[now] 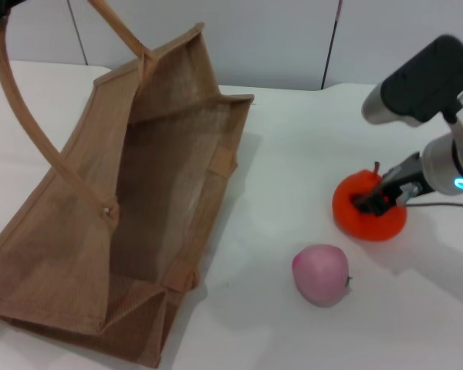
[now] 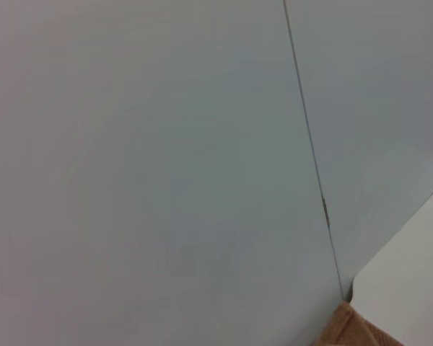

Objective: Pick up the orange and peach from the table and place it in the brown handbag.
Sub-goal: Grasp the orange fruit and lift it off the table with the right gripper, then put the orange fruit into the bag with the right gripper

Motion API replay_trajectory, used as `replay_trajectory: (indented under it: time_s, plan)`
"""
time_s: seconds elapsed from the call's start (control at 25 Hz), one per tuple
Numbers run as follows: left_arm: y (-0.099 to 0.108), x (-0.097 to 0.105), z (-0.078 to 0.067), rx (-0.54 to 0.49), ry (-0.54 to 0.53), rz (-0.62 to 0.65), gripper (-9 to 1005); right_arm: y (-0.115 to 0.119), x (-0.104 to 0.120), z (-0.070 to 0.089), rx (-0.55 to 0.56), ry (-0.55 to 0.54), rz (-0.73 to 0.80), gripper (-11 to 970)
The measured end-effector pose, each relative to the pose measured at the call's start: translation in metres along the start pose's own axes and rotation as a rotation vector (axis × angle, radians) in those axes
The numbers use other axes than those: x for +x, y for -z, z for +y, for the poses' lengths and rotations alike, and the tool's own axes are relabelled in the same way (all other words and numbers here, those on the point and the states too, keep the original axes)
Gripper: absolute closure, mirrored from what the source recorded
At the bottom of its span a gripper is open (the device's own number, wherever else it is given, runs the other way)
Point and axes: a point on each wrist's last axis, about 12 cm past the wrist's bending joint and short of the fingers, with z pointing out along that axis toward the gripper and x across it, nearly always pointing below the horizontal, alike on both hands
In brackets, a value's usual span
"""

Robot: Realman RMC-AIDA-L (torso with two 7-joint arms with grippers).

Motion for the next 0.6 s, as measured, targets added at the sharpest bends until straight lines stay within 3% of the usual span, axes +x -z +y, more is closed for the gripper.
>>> replay_trajectory:
  time_s: [0.16, 0.36, 0.6]
  plan:
    - [0.0, 0.0, 0.001, -0.005, -0.002, -0.002, 883, 0.017, -0.012, 0.003, 0.007, 0.023, -0.059, 557]
    - [-0.001, -0.002, 0.001, -0.005, -0.01, -0.005, 883, 0.051, -0.03, 0.018, -0.001, 0.082, -0.156, 579]
    - [-0.003, -0.007, 0.001, -0.007, -0.024, -0.022, 883, 0.079, -0.046, 0.05, -0.169, 0.142, -0.316, 622]
